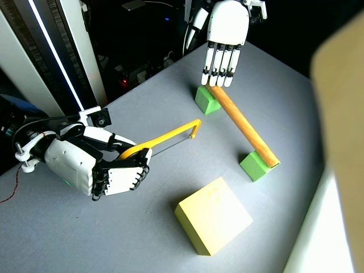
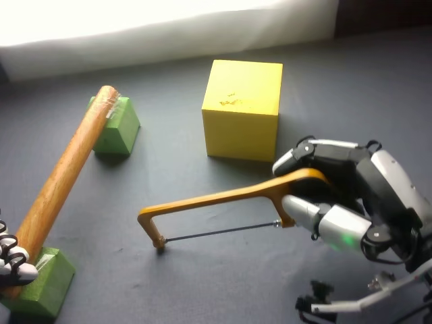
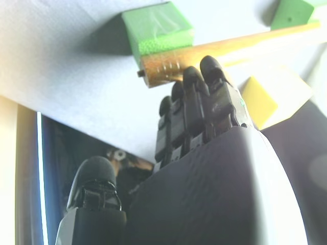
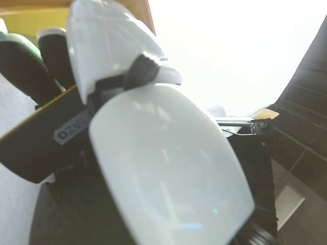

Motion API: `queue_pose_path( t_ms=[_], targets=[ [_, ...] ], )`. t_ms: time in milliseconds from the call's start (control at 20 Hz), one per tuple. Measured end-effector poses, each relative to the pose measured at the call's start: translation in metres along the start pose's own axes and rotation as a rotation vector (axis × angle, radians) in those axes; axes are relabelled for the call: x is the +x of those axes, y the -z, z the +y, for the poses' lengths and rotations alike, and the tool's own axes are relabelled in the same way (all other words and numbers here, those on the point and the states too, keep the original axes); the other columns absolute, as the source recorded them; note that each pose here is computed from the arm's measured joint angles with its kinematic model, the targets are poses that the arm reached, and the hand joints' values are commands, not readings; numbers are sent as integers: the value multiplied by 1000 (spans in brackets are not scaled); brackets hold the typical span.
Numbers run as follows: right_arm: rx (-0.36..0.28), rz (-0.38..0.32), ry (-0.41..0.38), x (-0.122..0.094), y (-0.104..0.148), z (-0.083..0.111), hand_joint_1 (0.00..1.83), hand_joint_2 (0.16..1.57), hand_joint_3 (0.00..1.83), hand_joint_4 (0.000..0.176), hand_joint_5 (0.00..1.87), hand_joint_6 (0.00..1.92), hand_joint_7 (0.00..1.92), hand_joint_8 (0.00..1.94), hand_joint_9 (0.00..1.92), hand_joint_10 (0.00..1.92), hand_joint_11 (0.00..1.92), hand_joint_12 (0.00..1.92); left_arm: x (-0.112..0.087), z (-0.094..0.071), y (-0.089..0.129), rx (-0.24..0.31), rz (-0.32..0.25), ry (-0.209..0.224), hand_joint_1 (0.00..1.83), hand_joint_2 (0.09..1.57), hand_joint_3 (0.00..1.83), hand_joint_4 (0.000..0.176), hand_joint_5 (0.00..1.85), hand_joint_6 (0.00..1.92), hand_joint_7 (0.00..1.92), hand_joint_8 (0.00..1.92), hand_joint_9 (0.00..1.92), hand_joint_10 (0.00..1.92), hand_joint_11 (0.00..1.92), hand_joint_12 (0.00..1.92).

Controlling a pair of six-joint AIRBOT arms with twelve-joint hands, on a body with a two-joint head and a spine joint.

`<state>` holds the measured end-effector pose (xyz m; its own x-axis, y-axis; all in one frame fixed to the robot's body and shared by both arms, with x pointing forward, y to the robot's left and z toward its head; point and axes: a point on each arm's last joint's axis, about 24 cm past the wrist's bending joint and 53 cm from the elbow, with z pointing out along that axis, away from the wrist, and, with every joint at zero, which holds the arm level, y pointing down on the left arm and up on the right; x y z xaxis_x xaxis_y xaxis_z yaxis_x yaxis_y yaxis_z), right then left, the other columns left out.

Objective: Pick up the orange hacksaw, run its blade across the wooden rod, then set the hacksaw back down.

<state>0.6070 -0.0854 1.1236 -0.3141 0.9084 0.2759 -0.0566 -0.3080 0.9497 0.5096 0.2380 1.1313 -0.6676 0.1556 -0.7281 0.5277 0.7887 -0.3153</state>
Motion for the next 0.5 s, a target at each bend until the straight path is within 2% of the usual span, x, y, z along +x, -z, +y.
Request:
queue_pose_path(
  t_ms=[100, 250, 300, 350, 400, 450, 500],
  targets=[
    [21, 2, -18, -1, 4, -7, 1375, 1126, 0, 0, 827, 1007, 991, 974, 981, 1274, 860, 1389, 0, 0, 0, 0, -1, 0, 22, 1295, 3, 0, 141, 3, 192, 3, 173, 3, 0, 389],
    [35, -10, -40, -4, 12, -17, 1372, 1146, 2, 0, 742, 1100, 970, 994, 951, 1331, 818, 1450, 0, 0, 0, 0, 0, -1, 13, 1295, 0, 0, 143, 5, 189, 3, 168, 3, 0, 377],
    [50, -15, -44, -7, 16, -22, 1365, 1163, 3, 0, 709, 1143, 926, 1063, 921, 1370, 764, 1446, 0, -1, -1, 2, 1, 0, 33, 1293, 0, 0, 166, 8, 214, 6, 182, 6, 0, 407],
    [57, -21, -44, -9, 18, -24, 1237, 1198, 0, 0, 692, 1260, 927, 1181, 819, 1057, 704, 1405, 1, -1, -1, 2, 1, 0, 46, 1288, 0, 0, 170, 6, 221, 5, 189, 6, 0, 438],
    [66, -34, -45, -14, 20, -27, 1196, 1216, 2, 0, 677, 1312, 893, 1250, 766, 934, 657, 1406, 0, -2, -1, 2, 0, 1, 38, 1290, 0, 0, 164, 2, 217, 2, 190, 5, 0, 442],
    [68, -38, -50, -15, 23, -28, 1140, 1167, 0, 0, 626, 669, 736, 739, 677, 831, 519, 1434, 1, -2, -1, 2, 0, 0, 20, 1296, 2, 0, 147, 1, 193, 2, 166, 3, 0, 391],
    [72, -43, -53, -18, 25, -30, 1129, 1139, 0, 0, 647, 300, 692, 361, 632, 688, 453, 1372, 1, -2, -1, 2, 0, 0, 38, 1290, 0, 0, 143, 0, 192, 3, 165, 3, 0, 371]
  ],
)
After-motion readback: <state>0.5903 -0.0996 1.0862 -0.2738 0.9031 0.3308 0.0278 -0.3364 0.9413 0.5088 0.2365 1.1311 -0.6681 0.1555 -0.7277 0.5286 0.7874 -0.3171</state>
